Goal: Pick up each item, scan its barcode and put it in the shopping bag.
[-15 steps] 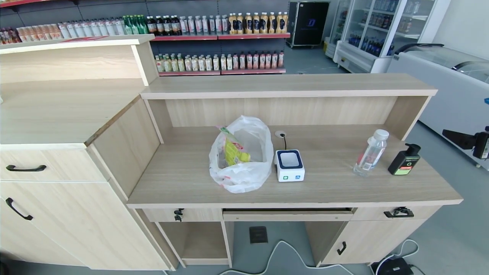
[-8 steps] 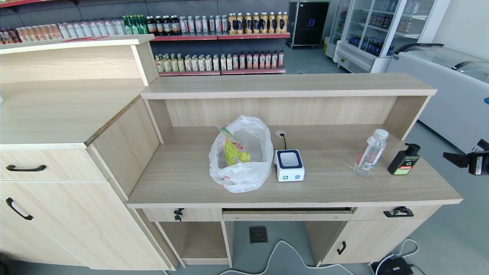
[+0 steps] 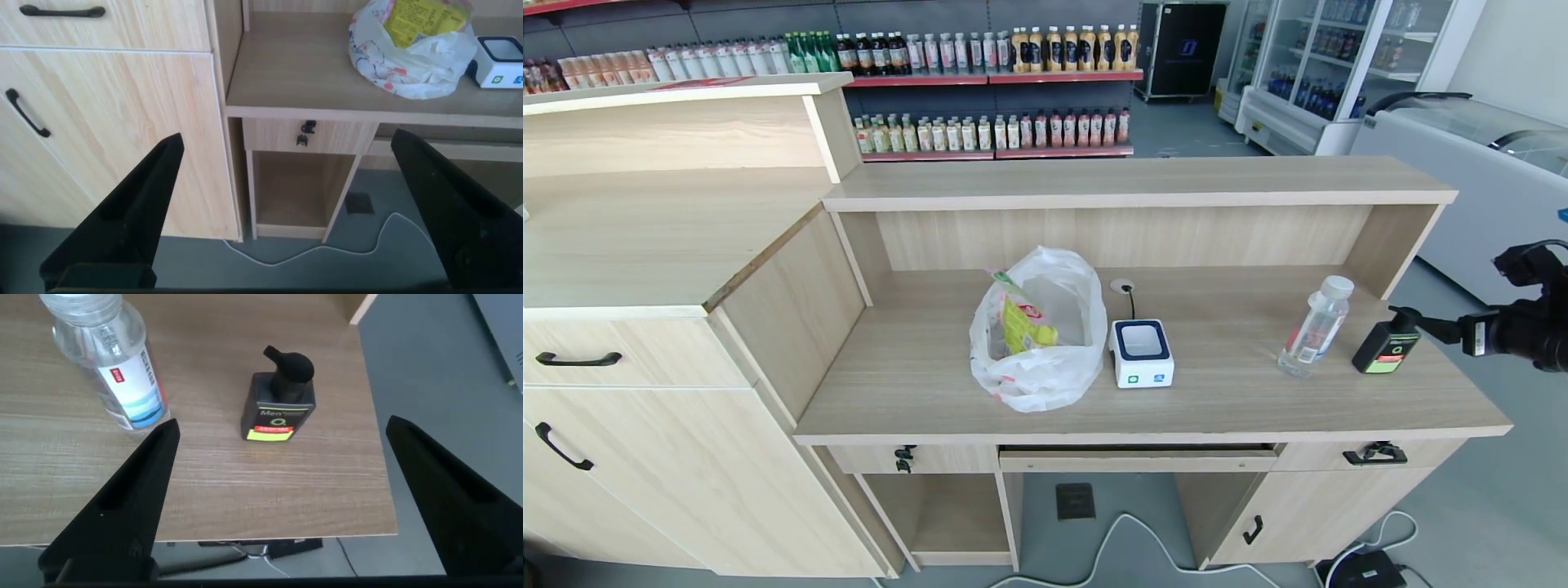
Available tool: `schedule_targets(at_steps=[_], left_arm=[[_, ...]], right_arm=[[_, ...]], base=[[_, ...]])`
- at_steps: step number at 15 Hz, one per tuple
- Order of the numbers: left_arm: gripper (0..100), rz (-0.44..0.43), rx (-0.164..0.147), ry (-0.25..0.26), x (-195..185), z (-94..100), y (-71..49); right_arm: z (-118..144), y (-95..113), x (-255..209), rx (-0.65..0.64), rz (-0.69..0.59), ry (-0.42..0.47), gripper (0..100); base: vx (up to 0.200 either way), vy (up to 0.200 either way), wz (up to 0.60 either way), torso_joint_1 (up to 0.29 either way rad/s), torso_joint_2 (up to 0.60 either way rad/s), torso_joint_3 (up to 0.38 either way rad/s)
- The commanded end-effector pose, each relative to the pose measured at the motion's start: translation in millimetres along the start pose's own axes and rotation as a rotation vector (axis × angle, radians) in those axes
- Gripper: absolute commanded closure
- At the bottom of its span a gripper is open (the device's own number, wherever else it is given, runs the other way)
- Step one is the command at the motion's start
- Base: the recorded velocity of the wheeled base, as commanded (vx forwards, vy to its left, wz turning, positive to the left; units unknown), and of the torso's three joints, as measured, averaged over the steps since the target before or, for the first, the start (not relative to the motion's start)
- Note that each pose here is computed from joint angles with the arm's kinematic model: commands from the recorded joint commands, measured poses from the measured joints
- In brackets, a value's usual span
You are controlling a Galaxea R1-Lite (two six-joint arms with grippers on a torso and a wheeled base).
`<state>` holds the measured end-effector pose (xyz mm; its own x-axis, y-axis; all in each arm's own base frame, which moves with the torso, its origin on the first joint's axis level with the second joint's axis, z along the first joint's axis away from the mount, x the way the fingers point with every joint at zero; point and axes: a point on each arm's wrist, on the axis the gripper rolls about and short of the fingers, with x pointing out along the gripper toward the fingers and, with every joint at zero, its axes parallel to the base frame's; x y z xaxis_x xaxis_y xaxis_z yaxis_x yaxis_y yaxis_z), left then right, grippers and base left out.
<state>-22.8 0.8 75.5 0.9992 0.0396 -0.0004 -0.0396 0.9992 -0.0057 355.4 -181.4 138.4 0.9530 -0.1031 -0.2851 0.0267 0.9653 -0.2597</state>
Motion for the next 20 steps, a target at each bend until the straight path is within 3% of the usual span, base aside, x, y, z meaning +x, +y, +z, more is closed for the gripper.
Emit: schedule_targets(at_steps=[1, 6, 10, 15, 20], left_arm=[[0, 0.002, 0.000, 0.000, 0.0, 0.0, 0.0], [0, 0.002, 0.000, 0.000, 0.0, 0.0, 0.0], [0, 0.002, 0.000, 0.000, 0.0, 0.0, 0.0], [0, 0.000, 0.000, 0.000, 0.0, 0.0, 0.0], [0, 0.002, 0.000, 0.000, 0.0, 0.0, 0.0]], right_arm=[[-7.4, 12.0, 20.6, -0.003, 0.046, 0.008, 0], [-11.4, 29.3, 44.3, -0.015, 0.098, 0.003, 0], [-10.8, 43.5, 63.7, -0.041, 0.158, -0.057, 0], [-19.4, 63.4, 80.0, -0.048, 0.206, -0.051, 0], [-16.0, 72.1, 93.8, -0.062, 0.222, -0.078, 0]], base=[[0.000, 0.000, 0.00, 0.000, 0.00, 0.000], [0.000, 0.000, 0.00, 0.000, 0.00, 0.000], [0.000, 0.000, 0.00, 0.000, 0.00, 0.000], [0.000, 0.000, 0.00, 0.000, 0.00, 0.000], [0.000, 0.000, 0.00, 0.000, 0.00, 0.000]])
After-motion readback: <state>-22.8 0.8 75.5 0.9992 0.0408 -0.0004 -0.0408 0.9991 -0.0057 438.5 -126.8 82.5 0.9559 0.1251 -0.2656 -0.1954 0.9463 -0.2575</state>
